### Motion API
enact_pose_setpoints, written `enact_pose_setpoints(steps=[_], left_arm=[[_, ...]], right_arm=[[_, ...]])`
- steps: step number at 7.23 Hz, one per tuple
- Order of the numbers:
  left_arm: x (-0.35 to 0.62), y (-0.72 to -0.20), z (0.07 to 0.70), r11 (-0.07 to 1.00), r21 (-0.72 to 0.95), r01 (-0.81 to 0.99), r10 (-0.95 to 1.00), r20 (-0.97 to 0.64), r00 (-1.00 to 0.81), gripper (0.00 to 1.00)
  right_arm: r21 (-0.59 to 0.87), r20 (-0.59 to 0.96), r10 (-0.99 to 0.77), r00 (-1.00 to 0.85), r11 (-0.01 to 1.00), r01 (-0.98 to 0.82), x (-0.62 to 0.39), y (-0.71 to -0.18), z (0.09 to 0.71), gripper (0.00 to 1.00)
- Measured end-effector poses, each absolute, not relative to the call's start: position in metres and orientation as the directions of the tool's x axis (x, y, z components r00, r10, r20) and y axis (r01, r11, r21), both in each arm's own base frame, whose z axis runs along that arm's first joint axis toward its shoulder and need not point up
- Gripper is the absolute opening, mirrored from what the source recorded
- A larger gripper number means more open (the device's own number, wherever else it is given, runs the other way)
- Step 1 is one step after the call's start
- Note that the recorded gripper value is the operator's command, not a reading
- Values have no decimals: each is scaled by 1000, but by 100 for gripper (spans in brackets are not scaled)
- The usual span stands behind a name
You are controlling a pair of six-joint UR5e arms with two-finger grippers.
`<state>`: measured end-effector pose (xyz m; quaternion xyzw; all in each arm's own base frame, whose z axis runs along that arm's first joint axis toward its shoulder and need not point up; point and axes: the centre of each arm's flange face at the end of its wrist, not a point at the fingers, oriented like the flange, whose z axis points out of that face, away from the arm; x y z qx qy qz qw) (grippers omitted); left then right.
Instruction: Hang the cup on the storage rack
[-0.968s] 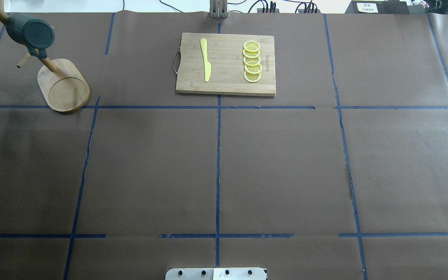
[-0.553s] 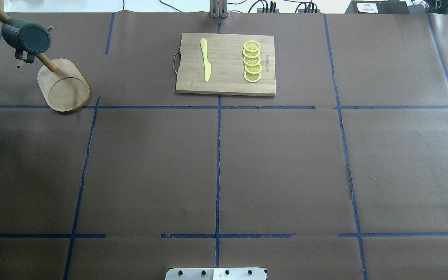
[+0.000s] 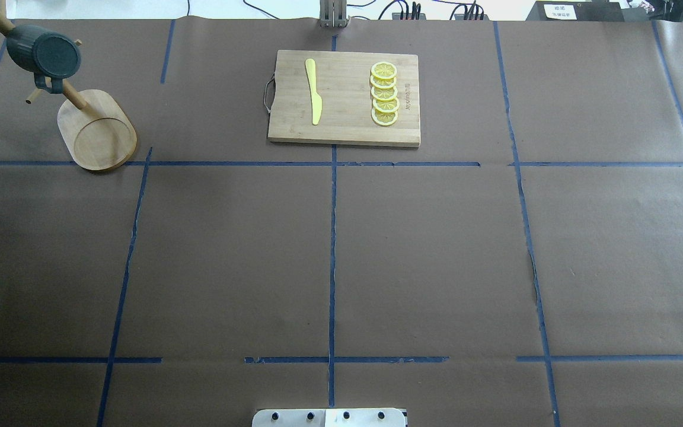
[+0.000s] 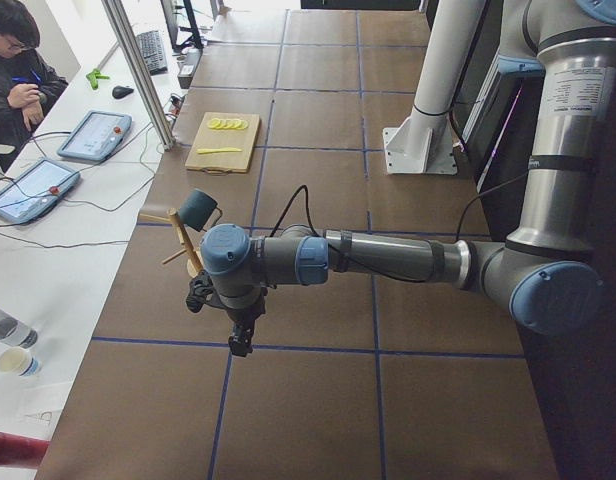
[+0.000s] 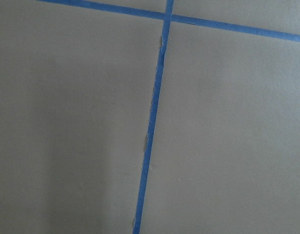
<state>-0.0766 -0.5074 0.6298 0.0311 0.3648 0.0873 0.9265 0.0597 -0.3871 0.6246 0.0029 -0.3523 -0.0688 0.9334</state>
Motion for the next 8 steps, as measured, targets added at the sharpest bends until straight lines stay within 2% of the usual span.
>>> enact_pose_setpoints(steps=[8], left_arm=[[-75, -487, 636, 983, 118, -137, 181, -679, 711, 100]], right_arm=[[54, 660, -137, 739, 989, 135, 56, -388, 625, 100]])
